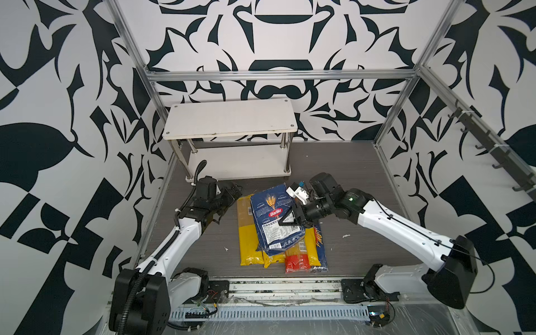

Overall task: Arrange pasta packages on shelves
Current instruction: Pick up the pasta box from the pasta bags, then place the pasta box on the shelf.

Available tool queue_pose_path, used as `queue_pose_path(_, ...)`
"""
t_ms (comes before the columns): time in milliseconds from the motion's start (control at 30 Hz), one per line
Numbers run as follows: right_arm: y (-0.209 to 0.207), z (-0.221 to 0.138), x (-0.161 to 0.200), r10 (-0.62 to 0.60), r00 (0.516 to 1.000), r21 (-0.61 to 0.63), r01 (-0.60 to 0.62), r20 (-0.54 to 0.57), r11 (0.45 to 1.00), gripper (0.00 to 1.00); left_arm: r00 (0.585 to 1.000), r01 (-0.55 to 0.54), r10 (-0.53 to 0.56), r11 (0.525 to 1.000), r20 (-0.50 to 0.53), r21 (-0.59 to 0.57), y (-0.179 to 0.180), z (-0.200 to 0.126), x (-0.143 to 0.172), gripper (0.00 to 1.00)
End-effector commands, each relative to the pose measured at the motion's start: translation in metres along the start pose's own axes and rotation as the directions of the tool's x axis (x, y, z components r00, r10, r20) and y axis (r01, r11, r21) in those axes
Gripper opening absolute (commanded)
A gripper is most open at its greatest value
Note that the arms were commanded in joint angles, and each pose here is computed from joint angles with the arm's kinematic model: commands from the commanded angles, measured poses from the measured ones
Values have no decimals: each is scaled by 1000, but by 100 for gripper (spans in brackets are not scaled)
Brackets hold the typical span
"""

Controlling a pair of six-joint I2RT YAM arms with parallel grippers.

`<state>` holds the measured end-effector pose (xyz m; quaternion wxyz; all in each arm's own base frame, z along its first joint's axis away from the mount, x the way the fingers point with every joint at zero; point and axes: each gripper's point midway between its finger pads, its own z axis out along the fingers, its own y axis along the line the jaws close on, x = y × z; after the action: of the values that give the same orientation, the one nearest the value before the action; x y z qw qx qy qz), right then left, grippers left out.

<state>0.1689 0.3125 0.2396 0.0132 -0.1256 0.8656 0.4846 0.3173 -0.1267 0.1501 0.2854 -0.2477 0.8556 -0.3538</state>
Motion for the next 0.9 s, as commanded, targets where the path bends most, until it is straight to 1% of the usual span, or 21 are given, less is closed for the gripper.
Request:
queue_pose_path(0, 94, -51, -33, -241, 953, -178, 273, 182, 945, 30, 1000, -20, 20, 1000, 10, 21, -7, -2, -5, 98)
queue_pose_path(167, 123, -86, -61, -277, 925, -164, 325, 261, 931, 29, 999, -43, 42, 999, 18, 27, -11, -5, -7, 98)
queue_pose_path(333, 133, -114, -93, -291, 897, -110, 343, 333, 933, 29, 996, -82, 82, 996, 17, 18, -13, -9, -7, 98)
queue_pose_path(567, 145, -141, -144, -325, 847, -44, 377, 420, 925, 29, 994, -110, 109, 994, 14, 30, -20, -9, -10, 98)
queue_pose_path(667, 144, -147, -168, -337, 832, -3, 377, 441, 926, 29, 993, -117, 117, 992, 9, 42, -26, -7, -13, 98)
queue_pose_path(867, 153, -163, -216, -382, 787, 41, 416, 484, 908, 30, 989, -146, 146, 987, -4, 69, -40, 4, -21, 98)
